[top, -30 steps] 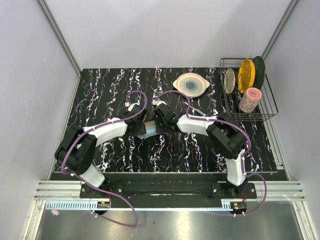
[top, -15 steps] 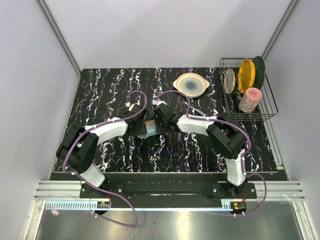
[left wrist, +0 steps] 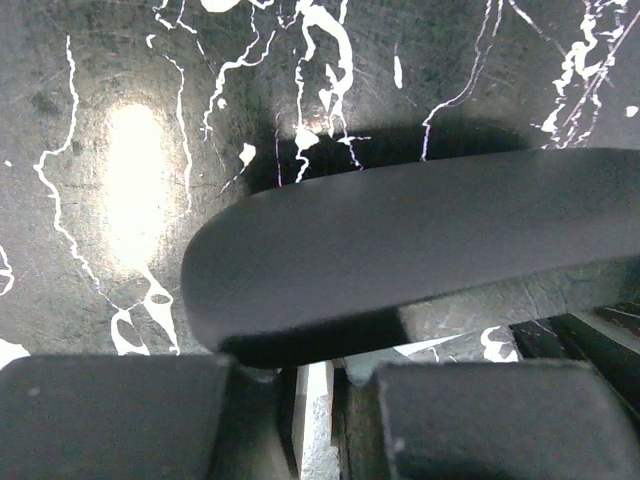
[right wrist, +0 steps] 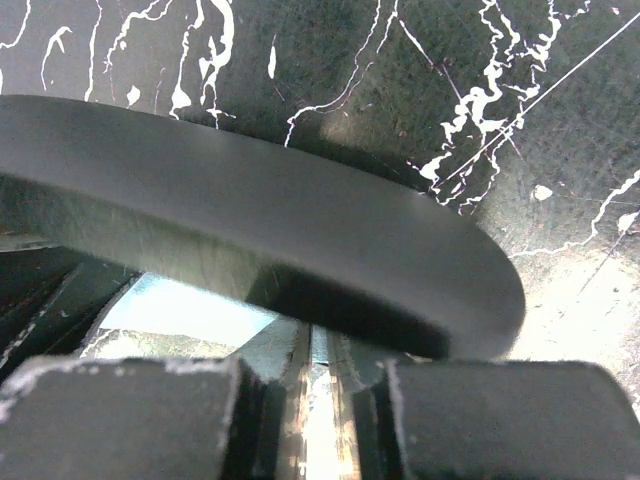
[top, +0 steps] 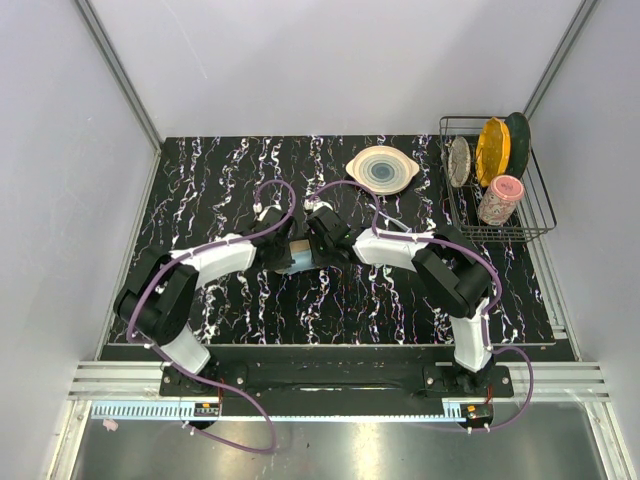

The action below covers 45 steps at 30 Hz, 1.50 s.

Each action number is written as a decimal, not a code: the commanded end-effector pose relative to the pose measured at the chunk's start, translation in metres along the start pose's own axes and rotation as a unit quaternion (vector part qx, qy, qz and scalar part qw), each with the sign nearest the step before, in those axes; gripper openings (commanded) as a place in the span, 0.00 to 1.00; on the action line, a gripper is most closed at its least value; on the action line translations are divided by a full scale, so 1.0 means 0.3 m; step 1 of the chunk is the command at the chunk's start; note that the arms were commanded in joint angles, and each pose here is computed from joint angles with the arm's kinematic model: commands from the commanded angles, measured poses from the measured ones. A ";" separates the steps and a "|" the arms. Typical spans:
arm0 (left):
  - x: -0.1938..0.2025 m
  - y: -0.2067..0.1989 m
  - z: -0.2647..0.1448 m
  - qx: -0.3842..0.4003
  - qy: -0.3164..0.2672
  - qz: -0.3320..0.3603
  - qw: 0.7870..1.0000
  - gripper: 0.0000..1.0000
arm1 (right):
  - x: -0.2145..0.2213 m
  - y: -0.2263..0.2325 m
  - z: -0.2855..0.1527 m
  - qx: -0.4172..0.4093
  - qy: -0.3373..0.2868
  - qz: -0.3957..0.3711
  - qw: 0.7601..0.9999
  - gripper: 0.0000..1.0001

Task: Organize the sunglasses
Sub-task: Smooth out the folded cleaning cloth near the sunglasses case.

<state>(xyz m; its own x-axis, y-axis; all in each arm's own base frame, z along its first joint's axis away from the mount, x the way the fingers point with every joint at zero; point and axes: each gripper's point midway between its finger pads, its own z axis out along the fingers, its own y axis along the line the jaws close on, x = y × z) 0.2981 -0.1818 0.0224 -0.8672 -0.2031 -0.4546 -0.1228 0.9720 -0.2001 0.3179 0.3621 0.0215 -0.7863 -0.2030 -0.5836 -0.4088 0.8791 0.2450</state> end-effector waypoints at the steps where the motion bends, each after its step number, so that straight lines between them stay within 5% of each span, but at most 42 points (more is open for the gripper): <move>1: -0.098 -0.064 -0.071 0.033 -0.047 -0.002 0.998 0.13 | 0.084 -0.036 0.035 0.027 0.038 -0.008 0.999 0.15; 19: -0.176 -0.024 -0.215 -0.010 -0.104 -0.015 0.994 0.27 | 0.090 -0.050 0.044 0.037 0.042 -0.006 0.998 0.15; 25: -0.151 -0.098 -0.183 0.044 -0.085 0.001 0.995 0.28 | 0.093 -0.050 0.044 0.038 0.044 -0.005 0.998 0.15; 34: -0.095 -0.096 -0.080 0.033 -0.047 -0.003 0.998 0.12 | 0.100 -0.052 0.049 0.039 0.048 -0.003 0.998 0.15; 45: -0.050 -0.013 0.017 -0.032 -0.036 0.004 0.999 0.07 | 0.110 -0.059 0.055 0.044 0.049 0.004 0.998 0.14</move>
<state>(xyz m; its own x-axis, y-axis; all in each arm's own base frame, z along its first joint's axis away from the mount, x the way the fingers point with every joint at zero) 0.3052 -0.1874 0.0310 -0.8522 -0.1933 -0.4863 -0.1255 0.9777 -0.1687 0.3179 0.3623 0.0199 -0.7989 -0.1956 -0.5687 -0.3911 0.8874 0.2442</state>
